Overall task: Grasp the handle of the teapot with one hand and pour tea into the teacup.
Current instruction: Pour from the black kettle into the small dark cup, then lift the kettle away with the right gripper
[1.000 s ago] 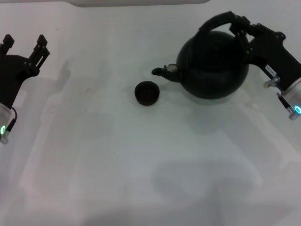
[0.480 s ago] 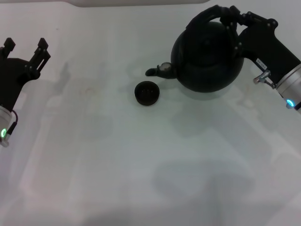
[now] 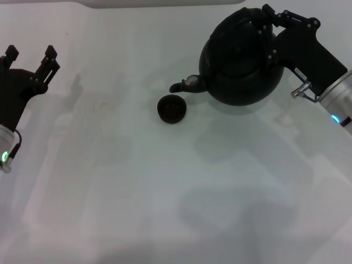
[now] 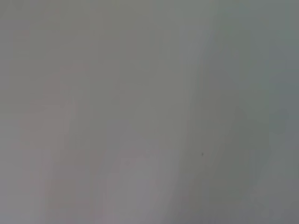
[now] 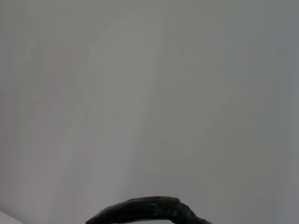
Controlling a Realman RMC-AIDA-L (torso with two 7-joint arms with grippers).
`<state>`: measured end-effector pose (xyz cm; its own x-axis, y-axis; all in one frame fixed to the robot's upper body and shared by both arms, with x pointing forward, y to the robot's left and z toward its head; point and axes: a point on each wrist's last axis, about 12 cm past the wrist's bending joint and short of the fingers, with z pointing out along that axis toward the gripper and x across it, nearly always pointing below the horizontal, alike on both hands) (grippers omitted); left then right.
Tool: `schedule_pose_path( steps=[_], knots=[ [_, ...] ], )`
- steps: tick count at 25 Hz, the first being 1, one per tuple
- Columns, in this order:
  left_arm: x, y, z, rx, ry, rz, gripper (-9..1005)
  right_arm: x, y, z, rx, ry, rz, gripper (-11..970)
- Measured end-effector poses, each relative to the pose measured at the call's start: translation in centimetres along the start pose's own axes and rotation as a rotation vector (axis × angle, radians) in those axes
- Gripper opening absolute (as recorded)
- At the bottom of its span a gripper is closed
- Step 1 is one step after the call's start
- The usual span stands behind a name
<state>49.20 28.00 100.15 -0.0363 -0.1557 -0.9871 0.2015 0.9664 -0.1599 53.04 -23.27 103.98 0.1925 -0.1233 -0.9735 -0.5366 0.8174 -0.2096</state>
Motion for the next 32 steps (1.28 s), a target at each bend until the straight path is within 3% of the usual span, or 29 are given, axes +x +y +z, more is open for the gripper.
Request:
schedule_pose_path(
  steps=[32],
  knots=[
    [0.11, -0.09, -0.18, 0.005, 0.005, -0.007, 881, -0.39, -0.01, 0.91, -0.006, -0.015, -0.188, 143]
  ],
)
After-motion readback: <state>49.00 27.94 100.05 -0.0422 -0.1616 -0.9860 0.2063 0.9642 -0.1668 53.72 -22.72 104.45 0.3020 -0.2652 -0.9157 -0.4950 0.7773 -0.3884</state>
